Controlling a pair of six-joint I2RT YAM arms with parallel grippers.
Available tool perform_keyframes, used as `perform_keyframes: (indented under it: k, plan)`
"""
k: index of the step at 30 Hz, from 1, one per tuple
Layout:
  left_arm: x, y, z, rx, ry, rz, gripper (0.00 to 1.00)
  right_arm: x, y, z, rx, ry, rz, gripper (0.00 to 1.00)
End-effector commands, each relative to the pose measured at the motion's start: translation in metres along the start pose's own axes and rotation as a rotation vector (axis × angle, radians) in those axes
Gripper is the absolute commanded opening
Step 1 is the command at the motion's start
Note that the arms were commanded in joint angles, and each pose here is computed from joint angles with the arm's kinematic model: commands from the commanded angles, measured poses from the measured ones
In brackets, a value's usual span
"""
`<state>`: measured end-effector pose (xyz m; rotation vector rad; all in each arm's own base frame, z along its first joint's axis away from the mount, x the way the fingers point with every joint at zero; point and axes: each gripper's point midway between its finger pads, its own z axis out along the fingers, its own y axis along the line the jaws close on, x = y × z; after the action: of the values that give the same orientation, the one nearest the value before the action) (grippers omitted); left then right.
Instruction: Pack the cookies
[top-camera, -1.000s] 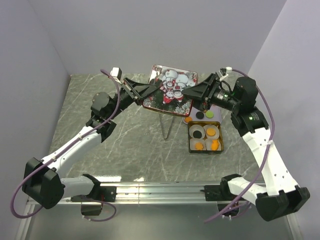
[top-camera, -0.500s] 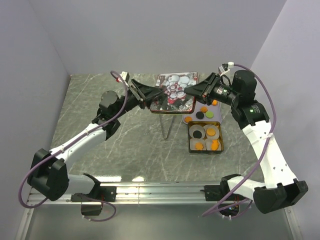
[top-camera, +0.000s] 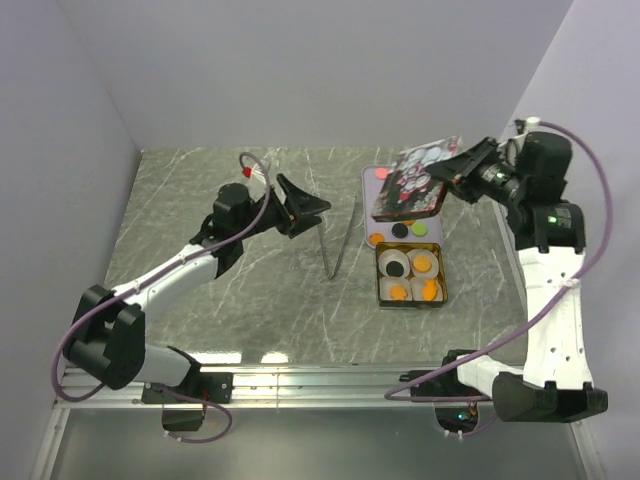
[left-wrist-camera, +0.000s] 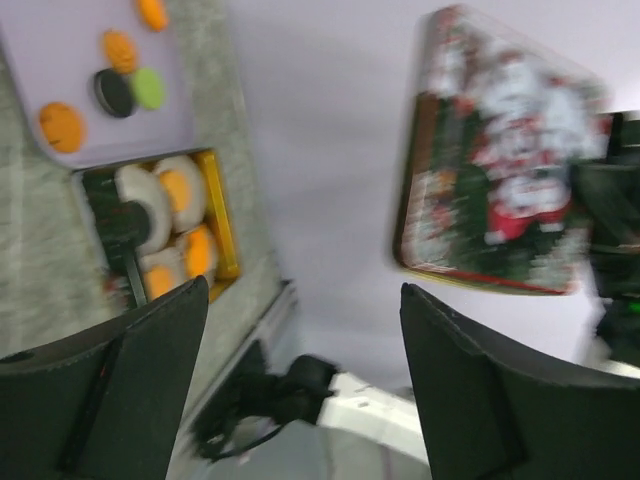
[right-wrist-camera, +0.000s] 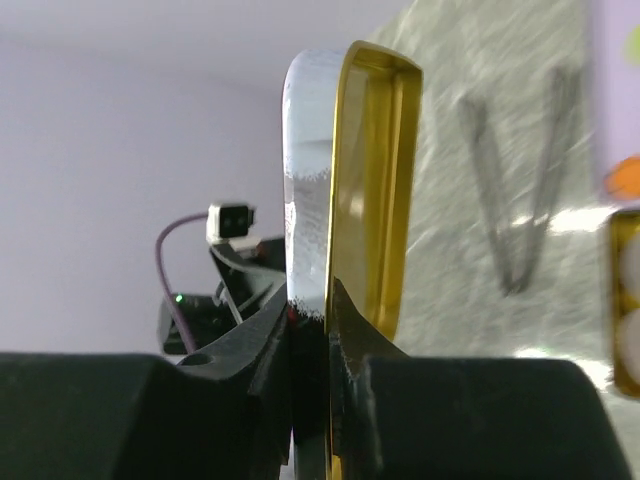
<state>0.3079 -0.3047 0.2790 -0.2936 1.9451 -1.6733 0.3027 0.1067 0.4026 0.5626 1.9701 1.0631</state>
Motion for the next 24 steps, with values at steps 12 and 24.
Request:
perform_keyframes:
  k: [12,24]
  plan:
    - [0.116,0.090,0.092,-0.444,0.427,0.416,0.72,-0.029,-0.001,-0.100,0.216,-0.303,-0.169,0.09]
    - [0.138,0.145,0.135,-0.658,0.493,0.532,0.65,-0.009,-0.015,-0.120,0.284,-0.283,-0.203,0.10]
